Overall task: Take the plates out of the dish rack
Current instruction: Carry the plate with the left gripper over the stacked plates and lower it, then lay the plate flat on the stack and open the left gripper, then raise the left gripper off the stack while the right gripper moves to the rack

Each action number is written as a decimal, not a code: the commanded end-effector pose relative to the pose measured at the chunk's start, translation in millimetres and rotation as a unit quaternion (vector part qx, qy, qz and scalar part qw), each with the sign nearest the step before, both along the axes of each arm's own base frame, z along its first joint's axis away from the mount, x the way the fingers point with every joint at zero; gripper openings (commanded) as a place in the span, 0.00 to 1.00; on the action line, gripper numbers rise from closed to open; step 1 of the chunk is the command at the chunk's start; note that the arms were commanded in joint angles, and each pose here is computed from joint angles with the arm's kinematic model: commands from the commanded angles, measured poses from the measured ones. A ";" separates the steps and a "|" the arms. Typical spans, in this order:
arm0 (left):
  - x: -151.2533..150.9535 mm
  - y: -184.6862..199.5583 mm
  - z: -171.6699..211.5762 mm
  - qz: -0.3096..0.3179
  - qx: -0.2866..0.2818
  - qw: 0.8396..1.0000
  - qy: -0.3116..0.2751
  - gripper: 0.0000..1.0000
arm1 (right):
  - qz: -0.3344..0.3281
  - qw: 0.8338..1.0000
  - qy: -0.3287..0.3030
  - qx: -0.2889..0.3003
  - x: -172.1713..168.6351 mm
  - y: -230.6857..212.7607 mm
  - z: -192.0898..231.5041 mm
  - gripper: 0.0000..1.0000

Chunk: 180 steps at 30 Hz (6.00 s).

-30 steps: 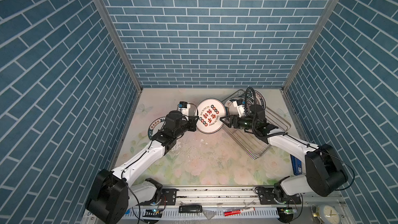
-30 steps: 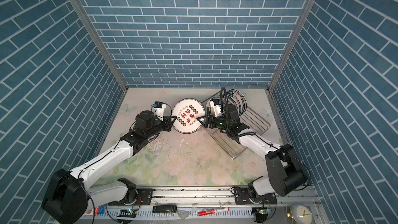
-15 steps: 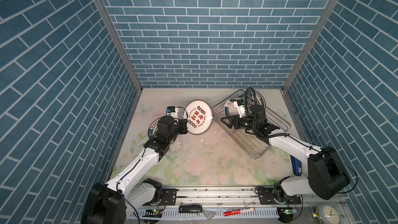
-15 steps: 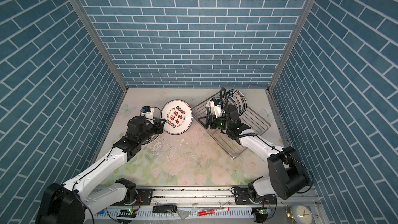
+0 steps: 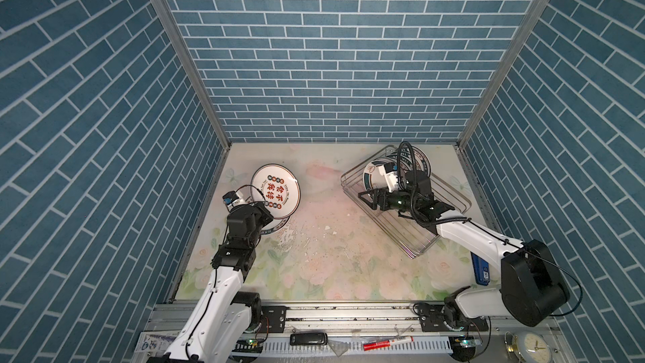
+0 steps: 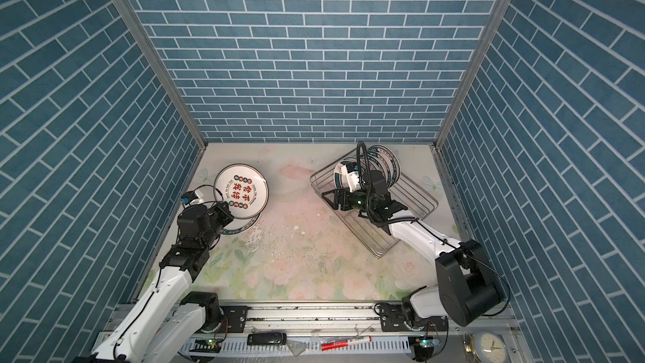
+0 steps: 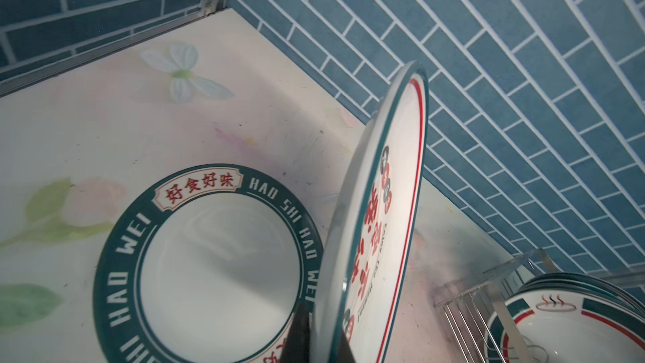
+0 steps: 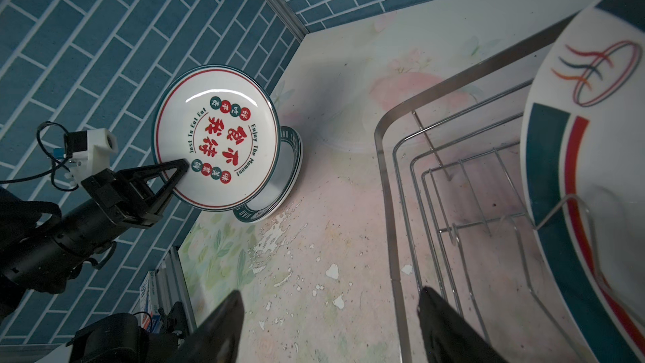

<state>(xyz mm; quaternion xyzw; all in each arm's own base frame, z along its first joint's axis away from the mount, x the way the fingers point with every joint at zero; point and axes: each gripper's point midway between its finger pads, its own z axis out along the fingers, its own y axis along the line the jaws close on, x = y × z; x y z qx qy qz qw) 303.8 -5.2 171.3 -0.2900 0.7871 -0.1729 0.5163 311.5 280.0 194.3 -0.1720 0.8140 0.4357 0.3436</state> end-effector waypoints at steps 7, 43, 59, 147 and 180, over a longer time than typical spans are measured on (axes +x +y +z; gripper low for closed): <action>-14.2 37.1 -11.7 0.089 -0.075 0.993 0.012 0.00 | 0.013 0.999 -0.035 0.008 2.8 6.6 27.3 0.79; -7.4 54.1 -89.9 0.118 -0.152 0.970 0.152 0.08 | 0.032 0.999 -0.032 0.008 -3.6 11.9 29.0 0.80; -11.1 54.8 -103.4 0.122 -0.147 0.961 0.199 0.14 | 0.033 0.999 -0.027 0.002 -3.6 13.8 27.7 0.91; 51.9 -129.7 -23.6 -0.222 0.108 0.957 0.151 0.99 | -0.218 0.927 -0.127 -0.276 34.1 -93.9 23.4 0.72; 45.5 -130.5 -13.5 -0.228 0.108 0.957 0.143 0.99 | -0.218 0.938 -0.122 -0.240 30.8 -105.7 46.3 0.66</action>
